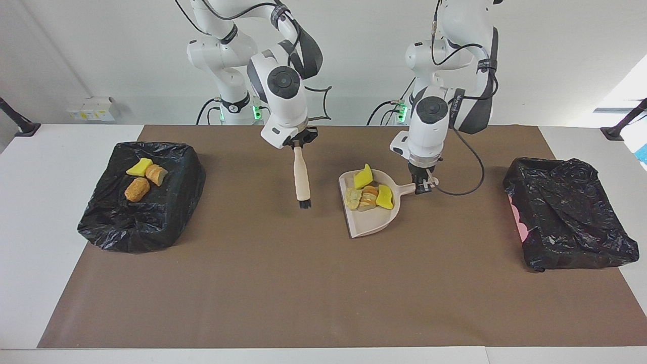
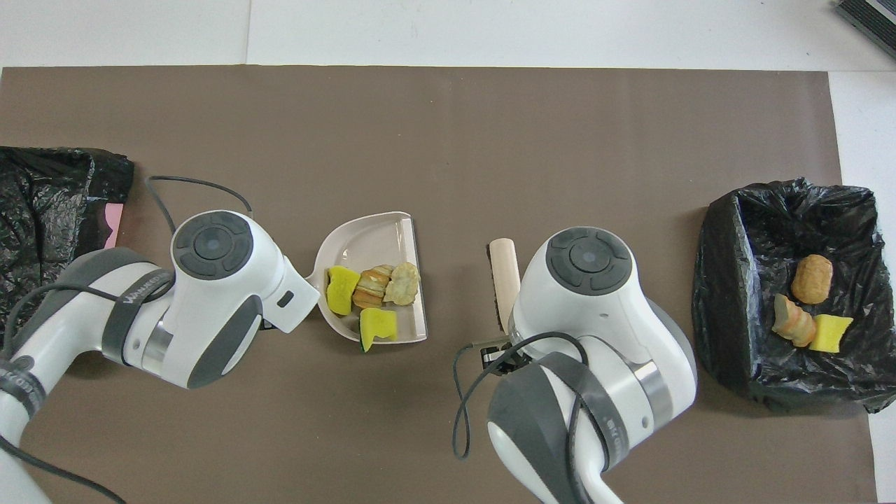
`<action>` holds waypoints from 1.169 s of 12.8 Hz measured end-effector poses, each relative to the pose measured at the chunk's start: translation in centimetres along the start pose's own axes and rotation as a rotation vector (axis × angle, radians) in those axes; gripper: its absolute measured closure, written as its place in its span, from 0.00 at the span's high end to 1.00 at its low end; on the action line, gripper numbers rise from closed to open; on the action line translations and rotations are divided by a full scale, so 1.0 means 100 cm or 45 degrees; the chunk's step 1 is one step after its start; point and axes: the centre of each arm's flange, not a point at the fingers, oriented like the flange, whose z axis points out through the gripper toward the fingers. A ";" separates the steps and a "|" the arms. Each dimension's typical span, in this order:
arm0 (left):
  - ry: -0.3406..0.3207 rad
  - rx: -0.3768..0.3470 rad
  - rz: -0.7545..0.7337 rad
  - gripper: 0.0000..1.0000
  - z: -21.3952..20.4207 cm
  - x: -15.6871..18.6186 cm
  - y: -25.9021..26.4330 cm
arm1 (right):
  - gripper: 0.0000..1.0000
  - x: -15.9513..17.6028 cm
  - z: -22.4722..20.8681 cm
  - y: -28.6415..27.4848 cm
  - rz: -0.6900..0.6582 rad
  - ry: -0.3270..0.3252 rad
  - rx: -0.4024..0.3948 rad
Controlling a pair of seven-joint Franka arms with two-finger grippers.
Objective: Sweep and dump trash in bin
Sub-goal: 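Carry the loaded dustpan with the left gripper over the black bag, then tip the dustpan into the bag with the left gripper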
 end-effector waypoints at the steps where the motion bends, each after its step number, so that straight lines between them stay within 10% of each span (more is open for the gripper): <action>1: 0.020 0.009 0.003 0.31 -0.007 -0.017 -0.009 | 0.26 -0.011 0.003 -0.011 0.019 0.003 -0.017; 9: 0.222 0.113 -0.064 0.31 -0.077 -0.249 -0.061 | 0.26 -0.068 0.047 -0.137 0.057 0.051 -0.058; 15: 0.178 0.207 -0.317 0.31 -0.092 -0.445 -0.043 | 0.26 -0.057 0.098 -0.213 0.097 0.004 -0.015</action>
